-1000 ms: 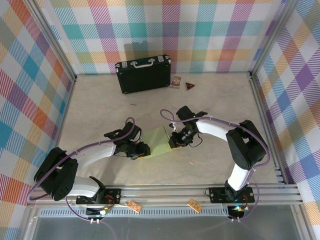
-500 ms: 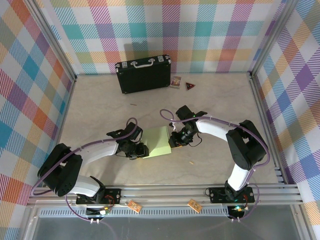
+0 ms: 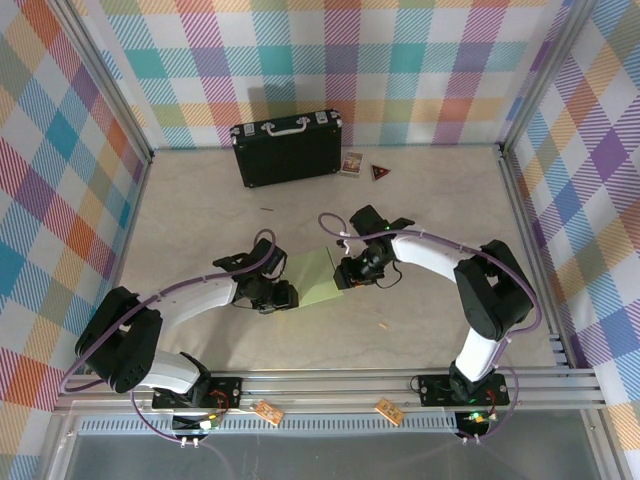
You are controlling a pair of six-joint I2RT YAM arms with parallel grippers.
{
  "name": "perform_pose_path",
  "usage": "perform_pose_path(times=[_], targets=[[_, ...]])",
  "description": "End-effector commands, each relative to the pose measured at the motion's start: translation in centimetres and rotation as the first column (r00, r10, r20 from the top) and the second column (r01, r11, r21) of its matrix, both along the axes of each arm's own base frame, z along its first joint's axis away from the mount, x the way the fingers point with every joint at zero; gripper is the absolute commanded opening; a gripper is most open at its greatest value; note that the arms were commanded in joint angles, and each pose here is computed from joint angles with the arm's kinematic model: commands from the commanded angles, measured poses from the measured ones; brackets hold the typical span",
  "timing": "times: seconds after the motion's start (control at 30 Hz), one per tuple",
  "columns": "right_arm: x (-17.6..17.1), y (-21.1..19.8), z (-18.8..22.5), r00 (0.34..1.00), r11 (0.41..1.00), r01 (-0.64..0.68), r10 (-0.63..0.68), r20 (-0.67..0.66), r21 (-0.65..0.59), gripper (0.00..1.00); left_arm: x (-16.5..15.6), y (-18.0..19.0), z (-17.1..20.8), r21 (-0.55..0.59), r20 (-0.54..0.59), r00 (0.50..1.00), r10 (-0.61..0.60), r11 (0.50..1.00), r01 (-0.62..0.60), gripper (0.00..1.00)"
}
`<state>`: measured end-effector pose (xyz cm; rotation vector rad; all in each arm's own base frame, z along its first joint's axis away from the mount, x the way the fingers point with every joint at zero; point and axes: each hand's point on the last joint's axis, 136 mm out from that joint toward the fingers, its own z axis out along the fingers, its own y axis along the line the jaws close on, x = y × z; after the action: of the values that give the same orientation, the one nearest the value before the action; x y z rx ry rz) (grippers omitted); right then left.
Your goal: Fold the paper box
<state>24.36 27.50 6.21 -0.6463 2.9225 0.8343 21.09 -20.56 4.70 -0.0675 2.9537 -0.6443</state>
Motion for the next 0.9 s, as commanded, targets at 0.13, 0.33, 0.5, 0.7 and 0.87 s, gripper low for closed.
perform_pose_path(times=[0.13,0.33,0.5,0.7,0.87], targets=[[-0.2,1.4,-0.2,0.999,0.999,-0.004,0.006,-0.042,0.047,0.38,0.9,0.5,1.5,0.019,0.037,0.999,-0.011,1.0,0.01,0.34],[0.3,1.8,-0.4,0.999,0.999,-0.006,0.008,-0.049,0.048,0.4,1.2,0.6,1.9,0.01,0.042,0.999,-0.014,1.0,0.014,0.35],[0.2,2.4,-0.3,0.997,0.998,-0.013,0.018,-0.078,0.066,0.35,1.4,0.6,1.5,0.003,0.028,1.0,-0.011,1.0,0.01,0.35],[0.2,2.6,-0.4,0.995,0.998,-0.008,0.015,-0.096,0.069,0.32,1.4,0.5,1.2,-0.002,0.02,1.0,-0.016,1.0,0.016,0.34],[0.3,2.5,-0.8,0.996,0.998,-0.008,0.014,-0.091,0.061,0.32,1.2,0.8,0.9,0.005,0.015,1.0,-0.015,1.0,0.015,0.34]])
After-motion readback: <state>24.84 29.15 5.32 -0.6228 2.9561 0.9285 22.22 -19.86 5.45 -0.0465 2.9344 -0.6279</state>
